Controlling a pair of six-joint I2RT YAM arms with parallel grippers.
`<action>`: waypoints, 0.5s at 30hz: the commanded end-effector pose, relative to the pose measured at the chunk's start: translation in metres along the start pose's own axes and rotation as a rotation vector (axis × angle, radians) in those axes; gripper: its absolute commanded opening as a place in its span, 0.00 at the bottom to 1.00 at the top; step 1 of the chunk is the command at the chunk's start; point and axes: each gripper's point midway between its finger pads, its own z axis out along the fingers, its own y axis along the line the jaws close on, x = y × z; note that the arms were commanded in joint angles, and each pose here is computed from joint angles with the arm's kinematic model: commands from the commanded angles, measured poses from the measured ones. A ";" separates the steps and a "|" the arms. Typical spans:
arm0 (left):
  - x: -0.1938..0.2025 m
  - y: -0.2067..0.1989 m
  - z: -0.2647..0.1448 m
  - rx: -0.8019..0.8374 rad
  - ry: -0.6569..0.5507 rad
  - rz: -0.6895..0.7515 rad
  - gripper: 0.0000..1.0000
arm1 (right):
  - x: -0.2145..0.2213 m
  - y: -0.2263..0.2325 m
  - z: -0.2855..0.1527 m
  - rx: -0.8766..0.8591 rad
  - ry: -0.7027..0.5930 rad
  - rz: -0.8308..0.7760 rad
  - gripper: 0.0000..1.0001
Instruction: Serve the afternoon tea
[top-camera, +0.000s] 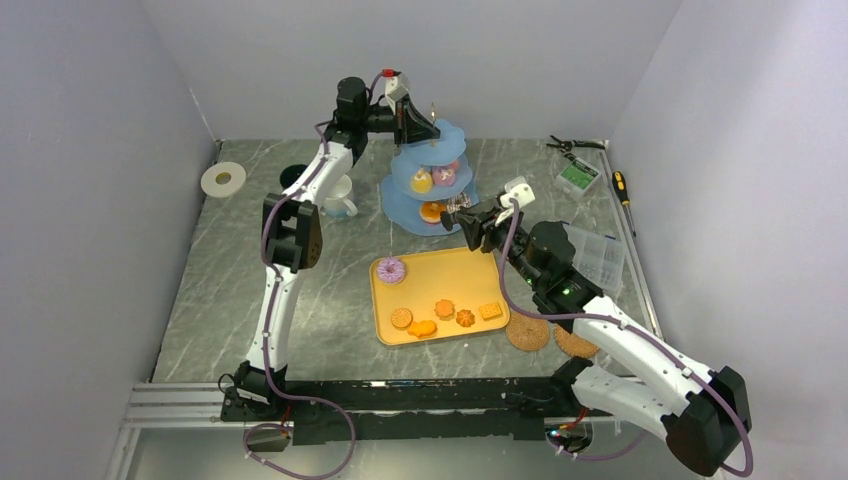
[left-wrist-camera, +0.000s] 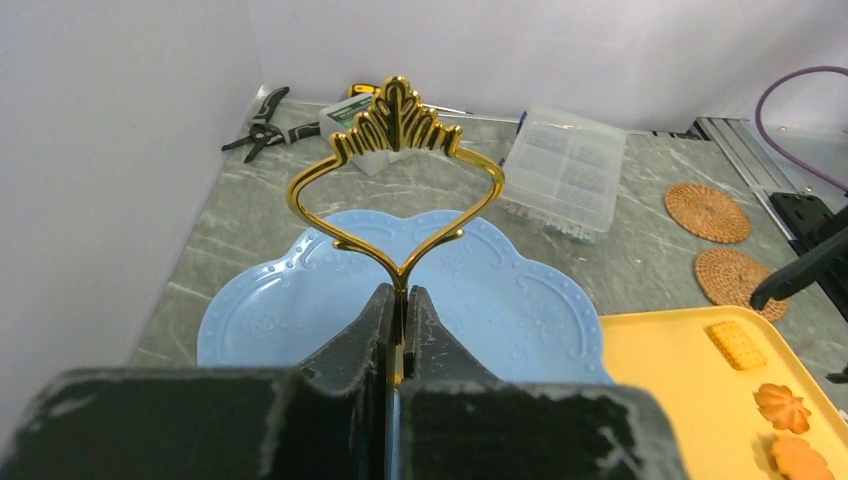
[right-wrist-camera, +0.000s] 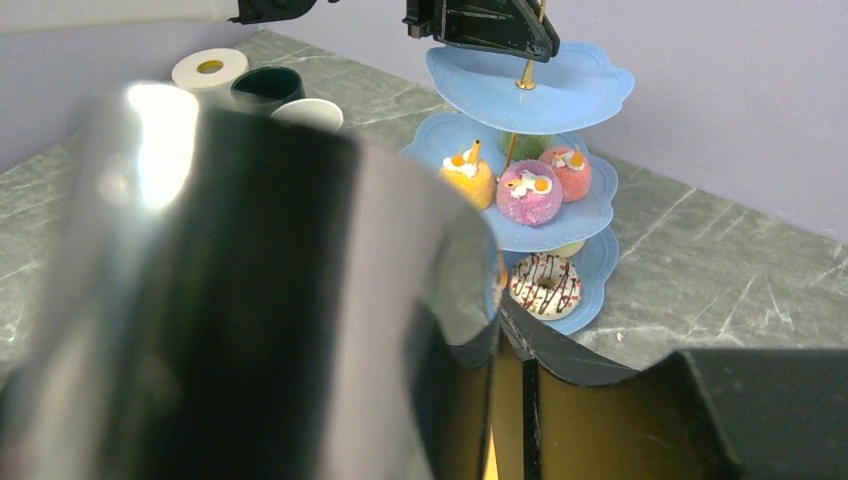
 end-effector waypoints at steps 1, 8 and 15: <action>-0.039 -0.004 0.008 -0.047 -0.044 0.105 0.03 | -0.021 -0.004 -0.004 0.020 -0.065 0.013 0.52; -0.067 0.004 0.012 -0.247 -0.087 0.234 0.03 | -0.016 -0.004 -0.005 0.022 -0.063 0.008 0.51; -0.106 -0.005 0.014 -0.497 -0.128 0.415 0.03 | -0.014 -0.007 -0.011 0.034 -0.069 0.000 0.51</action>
